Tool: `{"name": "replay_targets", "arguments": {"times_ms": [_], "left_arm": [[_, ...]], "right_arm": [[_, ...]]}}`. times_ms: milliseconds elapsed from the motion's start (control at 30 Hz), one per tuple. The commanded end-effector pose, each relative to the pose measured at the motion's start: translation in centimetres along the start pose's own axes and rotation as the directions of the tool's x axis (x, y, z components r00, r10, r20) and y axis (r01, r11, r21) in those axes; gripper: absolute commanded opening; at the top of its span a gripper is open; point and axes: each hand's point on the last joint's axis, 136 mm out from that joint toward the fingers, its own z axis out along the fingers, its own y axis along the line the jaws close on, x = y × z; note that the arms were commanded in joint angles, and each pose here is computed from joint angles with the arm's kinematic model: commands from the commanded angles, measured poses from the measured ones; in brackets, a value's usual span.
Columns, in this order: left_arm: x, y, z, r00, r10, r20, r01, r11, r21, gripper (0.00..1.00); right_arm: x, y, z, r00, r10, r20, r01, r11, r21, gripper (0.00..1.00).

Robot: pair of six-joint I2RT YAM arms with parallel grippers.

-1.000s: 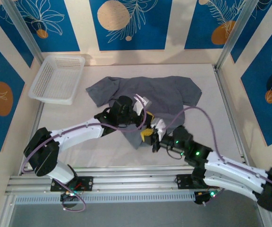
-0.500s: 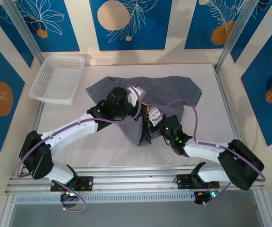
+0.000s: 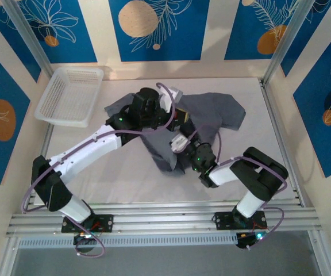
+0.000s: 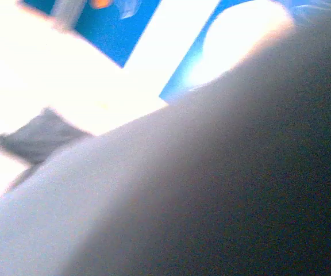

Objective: Fold the inside-out t-shirt

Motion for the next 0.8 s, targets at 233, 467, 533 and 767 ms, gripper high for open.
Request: {"name": "replay_targets", "arguments": {"times_ms": [233, 467, 533, 767], "left_arm": [[-5.4, -5.7, -3.1, 0.983, 0.145, 0.111, -0.160, 0.977, 0.141, 0.00], [-4.1, -5.0, -3.8, 0.976, 0.203, 0.076, -0.210, 0.972, 0.103, 0.00], [-4.1, -6.0, -3.7, 0.977, 0.200, 0.072, -0.209, 0.965, 0.158, 0.00], [-6.3, -8.2, -3.0, 0.985, 0.140, 0.097, -0.161, 0.953, 0.258, 0.00]], "right_arm": [[2.6, 2.8, -0.5, 0.942, 0.319, -0.105, -0.332, 0.933, -0.140, 0.00], [0.6, -3.0, 0.2, 0.606, 0.743, -0.284, -0.793, 0.593, -0.141, 0.05], [0.2, -4.3, 1.2, 0.549, 0.782, -0.294, -0.832, 0.545, -0.104, 0.04], [0.8, -2.6, 3.1, 0.498, 0.806, -0.319, -0.860, 0.508, -0.058, 0.00]]}}
